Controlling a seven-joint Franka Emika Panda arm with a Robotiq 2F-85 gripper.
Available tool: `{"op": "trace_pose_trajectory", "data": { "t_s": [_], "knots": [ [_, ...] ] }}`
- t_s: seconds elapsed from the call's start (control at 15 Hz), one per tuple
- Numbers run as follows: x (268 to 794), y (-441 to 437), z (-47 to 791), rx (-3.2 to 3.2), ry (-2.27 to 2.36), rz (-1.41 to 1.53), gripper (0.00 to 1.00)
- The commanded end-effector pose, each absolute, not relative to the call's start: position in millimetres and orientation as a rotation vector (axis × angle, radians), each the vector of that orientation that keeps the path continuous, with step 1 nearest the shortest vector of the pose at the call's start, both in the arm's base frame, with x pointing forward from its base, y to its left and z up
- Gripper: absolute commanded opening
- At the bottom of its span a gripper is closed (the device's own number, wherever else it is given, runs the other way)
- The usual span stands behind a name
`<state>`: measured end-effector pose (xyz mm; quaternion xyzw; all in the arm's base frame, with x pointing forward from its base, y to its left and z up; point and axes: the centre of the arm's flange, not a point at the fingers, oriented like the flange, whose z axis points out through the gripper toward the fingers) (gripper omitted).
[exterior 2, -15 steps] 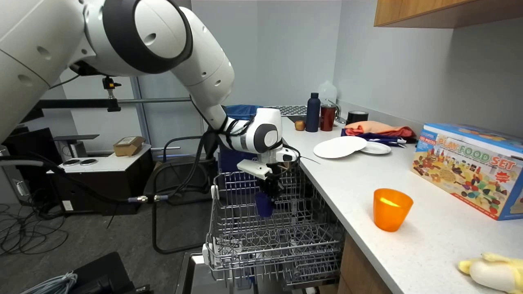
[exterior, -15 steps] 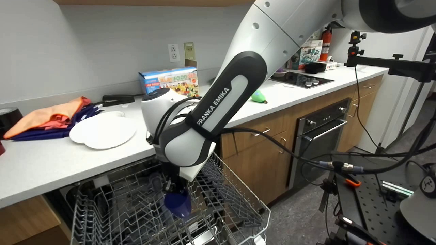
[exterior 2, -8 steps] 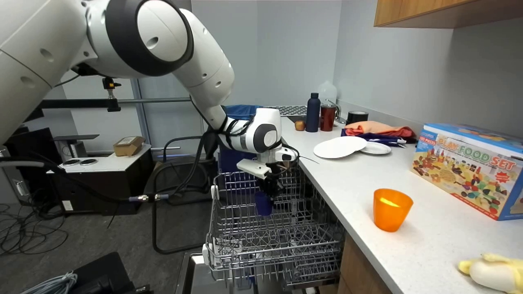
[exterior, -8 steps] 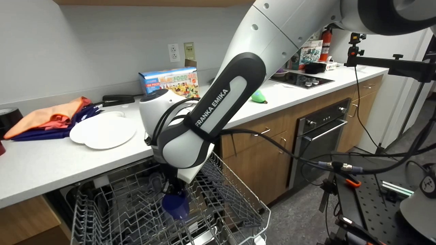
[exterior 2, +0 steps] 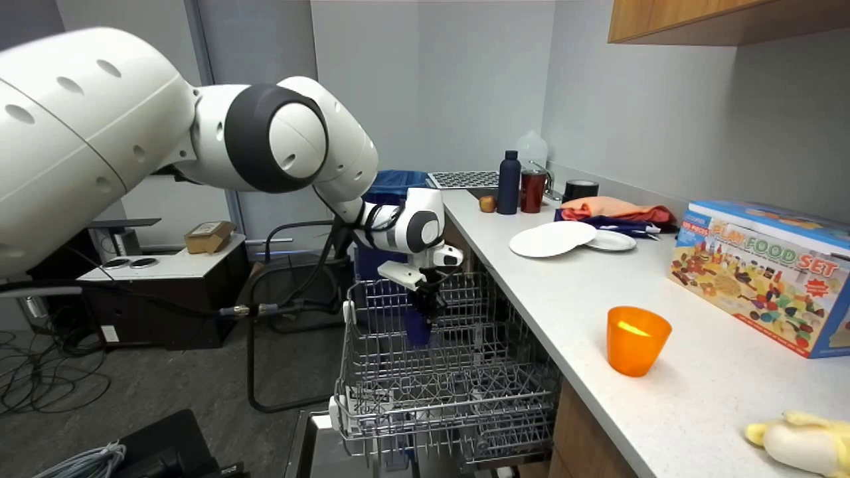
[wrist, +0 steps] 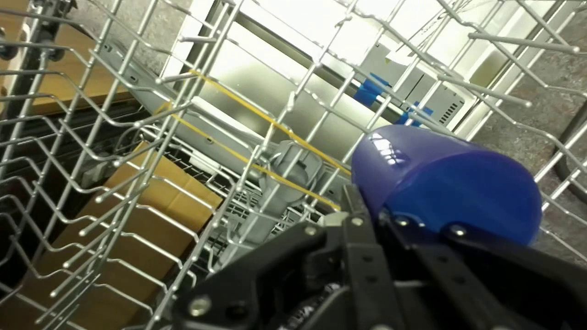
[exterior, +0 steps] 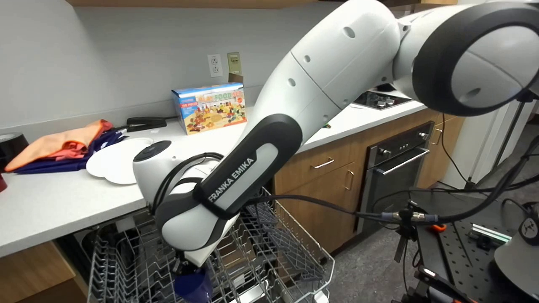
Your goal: Pick up the blue cup from the counter and put it in the dishwasher machine
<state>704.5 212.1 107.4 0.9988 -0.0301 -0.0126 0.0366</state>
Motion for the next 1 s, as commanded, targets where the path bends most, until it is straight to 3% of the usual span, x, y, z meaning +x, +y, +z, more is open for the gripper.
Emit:
{"op": "trace_pose_trajectory", "data": {
  "t_s": [0.0, 0.27, 0.33, 0.93],
  "knots": [
    [767, 256, 77, 3.023, -0.115, -0.096, 0.01],
    [771, 277, 67, 2.971, -0.106, -0.154, 0.01],
    [709, 244, 85, 2.998, -0.100, -0.164, 0.04],
    [714, 247, 83, 2.975, -0.096, -0.186, 0.04]
  ]
}}
